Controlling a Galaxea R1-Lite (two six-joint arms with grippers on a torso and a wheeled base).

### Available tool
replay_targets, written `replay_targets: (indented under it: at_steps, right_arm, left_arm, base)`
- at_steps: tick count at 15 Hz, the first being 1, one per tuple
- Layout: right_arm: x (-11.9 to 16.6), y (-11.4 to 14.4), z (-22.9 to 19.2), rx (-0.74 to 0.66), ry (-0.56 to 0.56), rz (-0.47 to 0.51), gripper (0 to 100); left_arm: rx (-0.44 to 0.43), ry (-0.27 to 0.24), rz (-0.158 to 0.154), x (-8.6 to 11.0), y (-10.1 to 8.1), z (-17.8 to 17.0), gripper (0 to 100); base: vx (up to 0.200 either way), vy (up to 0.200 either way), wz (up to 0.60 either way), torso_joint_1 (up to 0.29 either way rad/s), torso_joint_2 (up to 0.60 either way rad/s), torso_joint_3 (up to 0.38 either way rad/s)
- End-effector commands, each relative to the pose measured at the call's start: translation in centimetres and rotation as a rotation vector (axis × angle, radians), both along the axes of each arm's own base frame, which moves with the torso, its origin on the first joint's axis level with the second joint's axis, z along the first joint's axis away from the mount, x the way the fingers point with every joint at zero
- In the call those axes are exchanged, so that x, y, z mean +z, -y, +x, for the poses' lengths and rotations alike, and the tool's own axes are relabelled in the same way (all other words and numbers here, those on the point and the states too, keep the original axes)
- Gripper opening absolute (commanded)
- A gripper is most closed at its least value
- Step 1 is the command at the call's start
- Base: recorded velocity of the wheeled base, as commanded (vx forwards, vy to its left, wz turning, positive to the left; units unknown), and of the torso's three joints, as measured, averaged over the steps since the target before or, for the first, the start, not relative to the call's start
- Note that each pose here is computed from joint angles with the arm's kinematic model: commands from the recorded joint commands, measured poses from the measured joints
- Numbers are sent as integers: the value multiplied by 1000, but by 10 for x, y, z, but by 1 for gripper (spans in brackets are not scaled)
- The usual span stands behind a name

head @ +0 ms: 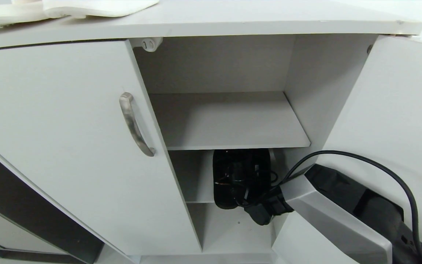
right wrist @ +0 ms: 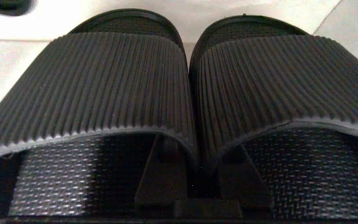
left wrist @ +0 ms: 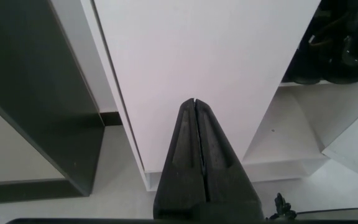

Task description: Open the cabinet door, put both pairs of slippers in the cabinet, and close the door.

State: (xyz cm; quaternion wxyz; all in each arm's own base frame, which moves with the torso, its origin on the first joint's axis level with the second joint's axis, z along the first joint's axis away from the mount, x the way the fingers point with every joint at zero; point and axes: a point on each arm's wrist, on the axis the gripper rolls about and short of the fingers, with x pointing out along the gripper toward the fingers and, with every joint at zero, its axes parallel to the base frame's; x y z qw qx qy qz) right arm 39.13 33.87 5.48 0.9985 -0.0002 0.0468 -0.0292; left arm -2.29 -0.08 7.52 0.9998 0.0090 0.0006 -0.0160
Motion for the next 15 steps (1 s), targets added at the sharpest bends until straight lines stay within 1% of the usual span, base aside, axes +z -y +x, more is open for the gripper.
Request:
replay_targets:
  at_steps: [1,3,4,9,10,12,14,15]
  right_arm:
    - [-4,-2,10,-10,-3,-2,0]
    - [-7,-3,14,-13,-10,-9,0]
    - [-9,-3,17,-20,-8,-8,0]
    - [-12,-3,19,-21,-21,-19,0]
    - [-13,-3,19,-21,-22,-18,100]
    - [-13,-2,19,-21,-22,-17,100]
    - [-5,-1,13,-23,-15,-10,100]
    - [0,0,3,-12,-16,-11,100]
  left_arm:
    - [1,-2,0,0,0,0,0]
    - [1,-2,0,0,0,0,0]
    - [3,1,-6,1,0,0,0]
    - [1,1,-7,1,0,0,0]
    - [1,1,-9,1,0,0,0]
    - [1,1,-9,1,0,0,0]
    - [1,0,-9,0,0,0,0]
    - [1,1,-7,1,0,0,0]
  base:
    - [0,0,0,0,0,0]
    - [0,0,0,0,0,0]
    - [0,0,0,0,0,0]
    - [0,0,0,0,0,0]
    - [0,0,0,0,0,0]
    - [0,0,0,0,0,0]
    - [0,0,0,0,0,0]
    - [0,0,0,0,0,0]
